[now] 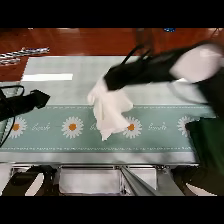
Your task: Fold the shirts.
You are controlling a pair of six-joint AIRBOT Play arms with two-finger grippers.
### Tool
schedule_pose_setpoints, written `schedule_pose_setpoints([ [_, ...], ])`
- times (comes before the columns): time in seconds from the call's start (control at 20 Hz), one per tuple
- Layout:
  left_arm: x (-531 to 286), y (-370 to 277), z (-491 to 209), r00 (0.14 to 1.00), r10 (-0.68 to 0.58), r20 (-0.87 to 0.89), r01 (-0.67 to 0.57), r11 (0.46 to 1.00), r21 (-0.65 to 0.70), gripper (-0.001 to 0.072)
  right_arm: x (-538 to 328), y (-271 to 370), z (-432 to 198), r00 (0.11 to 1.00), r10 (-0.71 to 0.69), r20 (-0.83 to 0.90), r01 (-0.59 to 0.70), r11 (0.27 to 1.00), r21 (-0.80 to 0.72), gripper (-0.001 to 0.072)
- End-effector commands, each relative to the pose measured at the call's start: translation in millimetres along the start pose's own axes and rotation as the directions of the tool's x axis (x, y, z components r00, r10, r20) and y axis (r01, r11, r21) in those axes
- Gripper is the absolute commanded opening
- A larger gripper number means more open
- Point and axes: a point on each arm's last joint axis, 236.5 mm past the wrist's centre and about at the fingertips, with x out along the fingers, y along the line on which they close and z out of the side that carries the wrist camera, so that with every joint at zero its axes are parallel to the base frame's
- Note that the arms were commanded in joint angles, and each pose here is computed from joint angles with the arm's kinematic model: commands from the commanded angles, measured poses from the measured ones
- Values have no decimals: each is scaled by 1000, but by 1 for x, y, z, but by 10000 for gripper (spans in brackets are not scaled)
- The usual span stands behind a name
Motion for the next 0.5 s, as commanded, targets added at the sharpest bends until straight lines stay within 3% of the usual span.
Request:
schedule_pose_setpoints([
  [0.0, 18, 9, -35, 995, -4, -100, 0, 999, -34, 505, 100, -1, -76, 987, 46, -154, -23, 989, 149, 22],
  [0.15, 34, 12, -83, 970, -14, -241, 18, 1000, 14, 505, 145, -25, -114, 964, 34, -263, 28, 973, 229, 22],
  [0.2, 39, 11, -95, 962, -16, -273, 24, 999, 26, 505, 146, -36, -119, 957, 38, -287, 44, 961, 272, 85],
  [0.25, 43, 9, -103, 955, -17, -295, 29, 999, 36, 505, 142, -46, -116, 956, 48, -290, 47, 949, 312, 311],
  [0.3, 47, 8, -111, 947, -17, -322, 32, 999, 42, 505, 131, -56, -105, 958, 63, -280, 34, 944, 328, 408],
  [0.45, 58, 12, -122, 925, -1, -380, 21, 999, 48, 505, 60, -101, -51, 975, 55, -214, 20, 943, 333, 408],
])
